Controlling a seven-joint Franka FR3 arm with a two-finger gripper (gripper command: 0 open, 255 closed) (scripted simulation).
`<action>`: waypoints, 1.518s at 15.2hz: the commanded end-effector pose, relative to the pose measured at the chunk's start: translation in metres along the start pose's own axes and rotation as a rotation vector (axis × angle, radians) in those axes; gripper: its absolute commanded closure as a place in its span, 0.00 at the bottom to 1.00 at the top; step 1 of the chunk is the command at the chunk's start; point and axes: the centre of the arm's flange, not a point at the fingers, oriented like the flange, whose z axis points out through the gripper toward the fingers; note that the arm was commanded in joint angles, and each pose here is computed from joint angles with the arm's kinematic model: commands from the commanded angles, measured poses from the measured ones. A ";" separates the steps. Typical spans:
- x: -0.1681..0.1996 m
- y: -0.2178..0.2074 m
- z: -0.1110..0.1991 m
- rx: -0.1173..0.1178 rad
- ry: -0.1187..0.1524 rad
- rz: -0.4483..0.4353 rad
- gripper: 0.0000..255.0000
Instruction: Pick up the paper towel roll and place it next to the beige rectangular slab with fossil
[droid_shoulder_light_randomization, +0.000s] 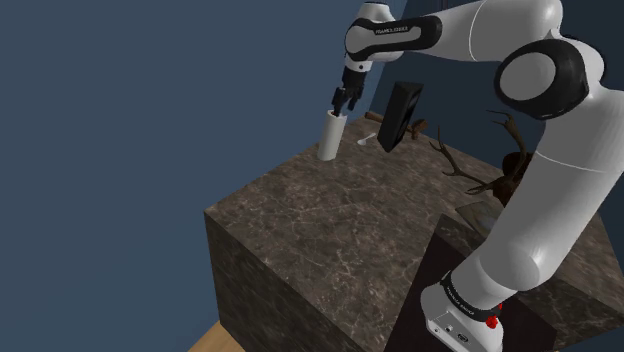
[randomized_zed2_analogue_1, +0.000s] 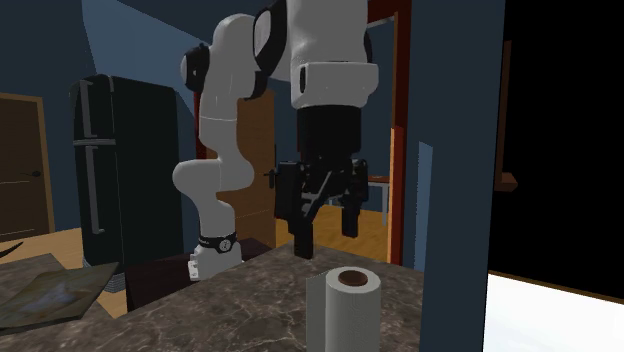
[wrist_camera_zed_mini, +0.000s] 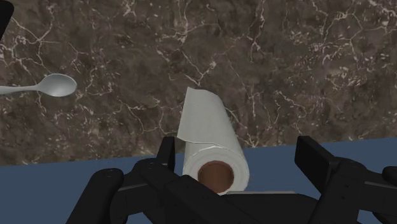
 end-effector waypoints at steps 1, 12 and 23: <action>0.017 0.010 0.013 -0.002 -0.004 0.002 0.00; 0.017 0.010 0.053 -0.002 -0.004 0.002 0.00; 0.017 0.010 0.053 -0.002 -0.004 0.002 1.00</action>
